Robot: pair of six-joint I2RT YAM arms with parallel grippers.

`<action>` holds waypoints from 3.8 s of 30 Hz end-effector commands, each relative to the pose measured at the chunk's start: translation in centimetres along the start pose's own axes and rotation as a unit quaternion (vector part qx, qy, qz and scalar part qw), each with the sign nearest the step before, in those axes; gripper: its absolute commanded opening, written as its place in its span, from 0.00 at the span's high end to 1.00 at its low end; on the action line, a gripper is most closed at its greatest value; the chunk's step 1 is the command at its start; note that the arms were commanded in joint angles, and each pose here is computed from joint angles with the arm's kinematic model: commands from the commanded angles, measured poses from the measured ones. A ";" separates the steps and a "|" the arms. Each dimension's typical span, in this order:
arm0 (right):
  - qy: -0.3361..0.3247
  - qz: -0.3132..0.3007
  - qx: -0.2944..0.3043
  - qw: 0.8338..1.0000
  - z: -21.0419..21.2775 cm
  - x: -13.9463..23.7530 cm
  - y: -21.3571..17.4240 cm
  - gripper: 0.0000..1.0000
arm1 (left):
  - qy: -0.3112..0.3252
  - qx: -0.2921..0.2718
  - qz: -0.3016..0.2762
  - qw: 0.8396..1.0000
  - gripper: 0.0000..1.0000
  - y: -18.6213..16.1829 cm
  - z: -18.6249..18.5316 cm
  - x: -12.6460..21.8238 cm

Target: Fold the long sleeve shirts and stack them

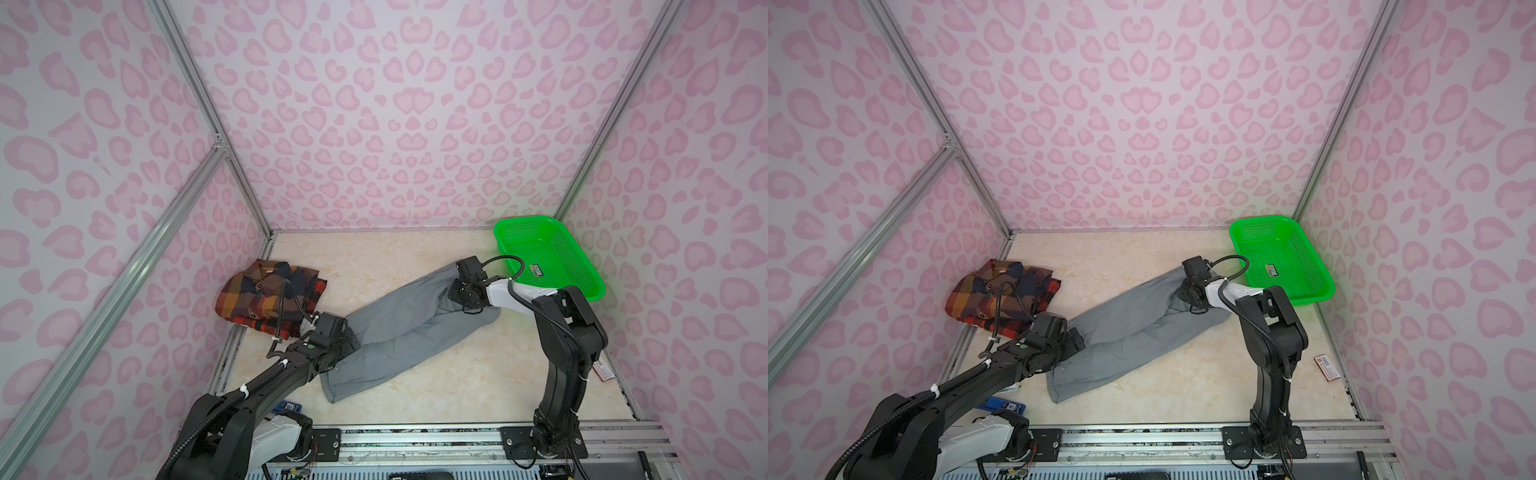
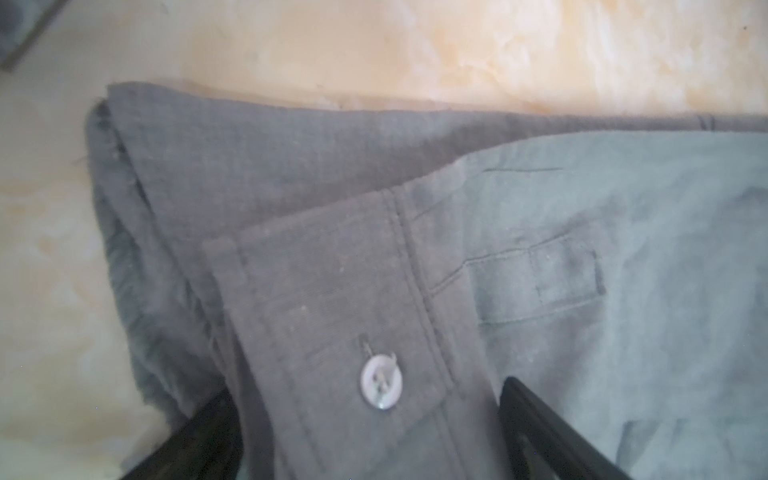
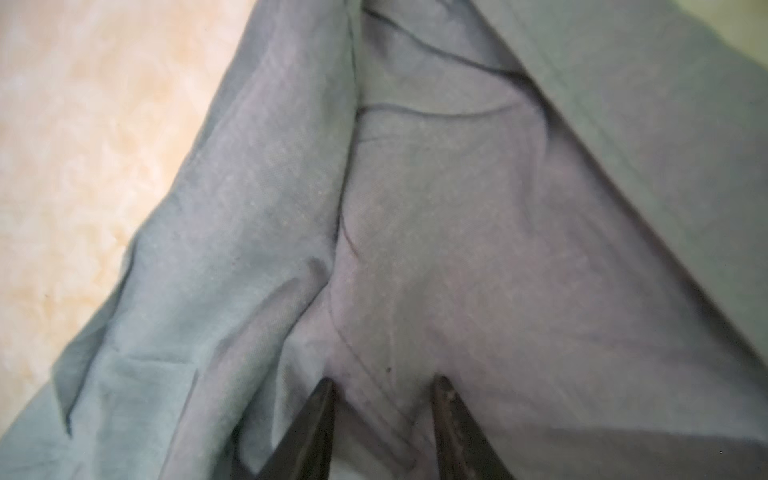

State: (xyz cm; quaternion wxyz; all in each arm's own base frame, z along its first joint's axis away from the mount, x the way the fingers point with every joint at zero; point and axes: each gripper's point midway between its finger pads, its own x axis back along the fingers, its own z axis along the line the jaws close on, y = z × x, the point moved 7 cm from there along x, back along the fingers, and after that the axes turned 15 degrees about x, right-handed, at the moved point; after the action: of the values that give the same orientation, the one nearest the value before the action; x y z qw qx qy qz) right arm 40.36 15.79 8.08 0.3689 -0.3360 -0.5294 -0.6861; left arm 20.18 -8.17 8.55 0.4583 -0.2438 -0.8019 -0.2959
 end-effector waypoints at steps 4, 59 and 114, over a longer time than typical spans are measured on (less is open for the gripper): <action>0.013 0.063 0.041 0.997 1.4 -2.5 -0.8 0.59 | 0.051 0.051 0.067 0.995 0.06 -4.5 3.1 0.7; 0.045 0.111 0.111 0.987 -0.2 4.2 -6.8 0.58 | -0.022 -0.001 0.013 1.000 0.03 -6.9 3.9 5.1; 0.215 0.142 0.224 0.940 1.1 18.1 -14.9 0.61 | -0.044 -0.018 -0.051 0.998 0.03 -5.0 1.7 6.9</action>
State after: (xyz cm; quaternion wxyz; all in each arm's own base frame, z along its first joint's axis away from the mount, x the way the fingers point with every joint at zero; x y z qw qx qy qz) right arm 18.01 17.83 15.03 0.6465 -0.1607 -0.5146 -0.5398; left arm 12.33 -9.46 12.38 0.4171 -0.2219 -0.8200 -0.3230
